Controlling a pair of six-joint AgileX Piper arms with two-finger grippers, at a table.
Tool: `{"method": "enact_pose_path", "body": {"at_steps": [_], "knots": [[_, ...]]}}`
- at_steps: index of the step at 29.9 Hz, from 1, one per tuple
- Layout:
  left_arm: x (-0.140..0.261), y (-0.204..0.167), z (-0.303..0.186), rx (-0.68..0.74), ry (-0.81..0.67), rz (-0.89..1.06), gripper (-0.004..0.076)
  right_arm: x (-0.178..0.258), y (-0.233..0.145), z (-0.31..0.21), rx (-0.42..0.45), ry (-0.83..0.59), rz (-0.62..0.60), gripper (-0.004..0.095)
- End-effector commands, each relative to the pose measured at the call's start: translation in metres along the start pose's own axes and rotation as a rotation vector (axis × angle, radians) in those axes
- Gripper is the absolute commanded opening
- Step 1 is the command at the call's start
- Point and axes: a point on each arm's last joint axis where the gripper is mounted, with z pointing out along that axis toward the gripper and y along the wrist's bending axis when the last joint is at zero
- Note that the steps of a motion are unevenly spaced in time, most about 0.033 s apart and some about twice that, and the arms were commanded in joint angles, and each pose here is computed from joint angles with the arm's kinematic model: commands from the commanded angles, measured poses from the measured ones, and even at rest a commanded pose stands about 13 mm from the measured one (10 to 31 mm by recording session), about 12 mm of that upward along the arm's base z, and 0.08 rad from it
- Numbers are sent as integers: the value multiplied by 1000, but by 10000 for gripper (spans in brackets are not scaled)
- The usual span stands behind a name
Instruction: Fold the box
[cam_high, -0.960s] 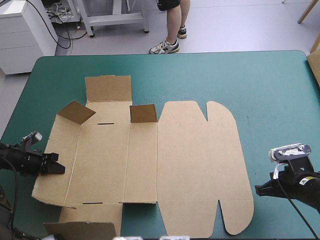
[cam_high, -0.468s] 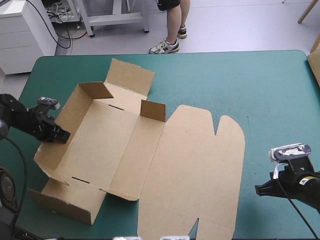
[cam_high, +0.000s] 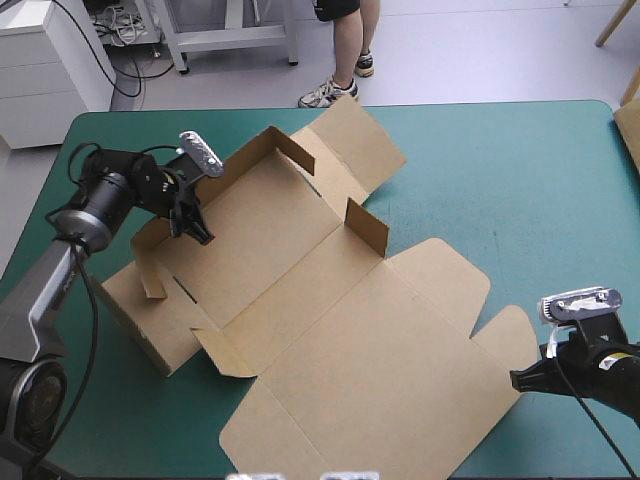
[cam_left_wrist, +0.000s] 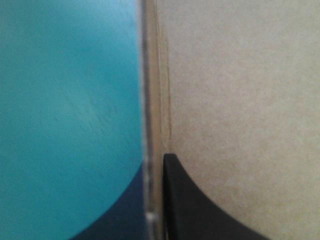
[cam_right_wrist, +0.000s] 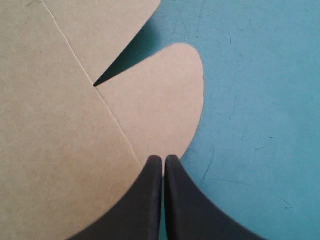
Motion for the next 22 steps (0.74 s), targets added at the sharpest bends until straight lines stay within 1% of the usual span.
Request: {"method": "enact_pose_path", "body": {"at_steps": [1, 3, 7, 15, 17, 22], "knots": [[-37, -7, -30, -192, -173, 123, -8, -8, -1, -6, 11, -61, -2, -2], [-52, -21, -33, -230, -216, 213, -8, -8, -1, -6, 11, -61, 0, -2], [-77, -46, -40, -294, -300, 320, -8, -8, -1, -6, 11, -61, 0, -2], [-108, -97, -55, -367, -371, 572, -8, -8, 0, -6, 10, -60, 0, -2], [-112, -107, -58, -370, -392, 576, -8, -8, 0, -6, 10, -60, 0, -2], [-118, -126, -64, -360, -426, 468, -8, -8, 0, -6, 9, -57, 0, -2]]}}
